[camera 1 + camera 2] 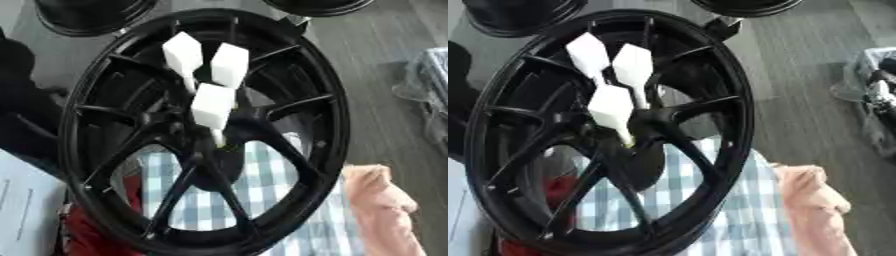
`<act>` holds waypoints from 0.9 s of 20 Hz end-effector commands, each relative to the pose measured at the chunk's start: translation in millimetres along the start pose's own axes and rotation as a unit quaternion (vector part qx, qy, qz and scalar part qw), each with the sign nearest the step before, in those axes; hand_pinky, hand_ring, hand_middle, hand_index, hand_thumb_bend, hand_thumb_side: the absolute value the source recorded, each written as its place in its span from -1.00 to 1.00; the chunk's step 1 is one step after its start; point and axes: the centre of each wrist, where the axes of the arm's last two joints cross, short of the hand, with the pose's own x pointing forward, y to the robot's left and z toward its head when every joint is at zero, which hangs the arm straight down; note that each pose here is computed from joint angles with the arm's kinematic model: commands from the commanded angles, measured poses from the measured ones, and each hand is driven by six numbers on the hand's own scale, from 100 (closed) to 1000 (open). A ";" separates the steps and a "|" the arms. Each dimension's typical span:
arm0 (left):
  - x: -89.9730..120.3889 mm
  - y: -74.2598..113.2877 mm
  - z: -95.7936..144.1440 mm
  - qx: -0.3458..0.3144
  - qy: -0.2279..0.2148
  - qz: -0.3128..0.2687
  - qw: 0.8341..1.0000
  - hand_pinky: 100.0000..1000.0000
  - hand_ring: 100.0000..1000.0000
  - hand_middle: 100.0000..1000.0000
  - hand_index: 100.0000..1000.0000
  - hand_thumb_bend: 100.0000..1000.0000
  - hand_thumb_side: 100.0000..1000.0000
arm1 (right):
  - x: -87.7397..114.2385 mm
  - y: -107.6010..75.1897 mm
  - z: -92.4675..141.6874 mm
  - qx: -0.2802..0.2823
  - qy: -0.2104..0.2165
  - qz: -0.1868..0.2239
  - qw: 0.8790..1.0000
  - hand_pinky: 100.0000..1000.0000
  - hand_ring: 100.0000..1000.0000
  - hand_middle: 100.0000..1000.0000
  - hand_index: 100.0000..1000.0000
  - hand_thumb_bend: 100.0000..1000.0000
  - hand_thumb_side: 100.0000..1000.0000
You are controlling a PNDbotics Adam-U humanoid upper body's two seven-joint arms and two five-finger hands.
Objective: Pull the pin out of the wheel hub.
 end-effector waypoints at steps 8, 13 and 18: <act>41.5 -72.9 -0.9 -0.021 -0.104 0.170 0.980 -0.01 0.19 0.15 0.36 -0.93 0.57 | 12.1 1.9 -5.9 -0.008 -0.024 -0.011 1.000 0.40 0.56 0.69 0.68 -1.00 -0.18; 45.8 -107.8 -5.1 -0.008 -0.136 0.275 0.952 0.01 0.24 0.19 0.39 -0.74 0.53 | 12.6 5.8 -6.2 -0.009 -0.027 -0.021 0.999 0.39 0.56 0.68 0.68 -1.00 -0.18; 53.8 -147.0 -6.2 -0.012 -0.158 0.374 0.914 0.08 0.33 0.26 0.42 -0.71 0.54 | 12.4 6.1 -5.4 -0.012 -0.026 -0.021 0.999 0.39 0.55 0.68 0.67 -1.00 -0.18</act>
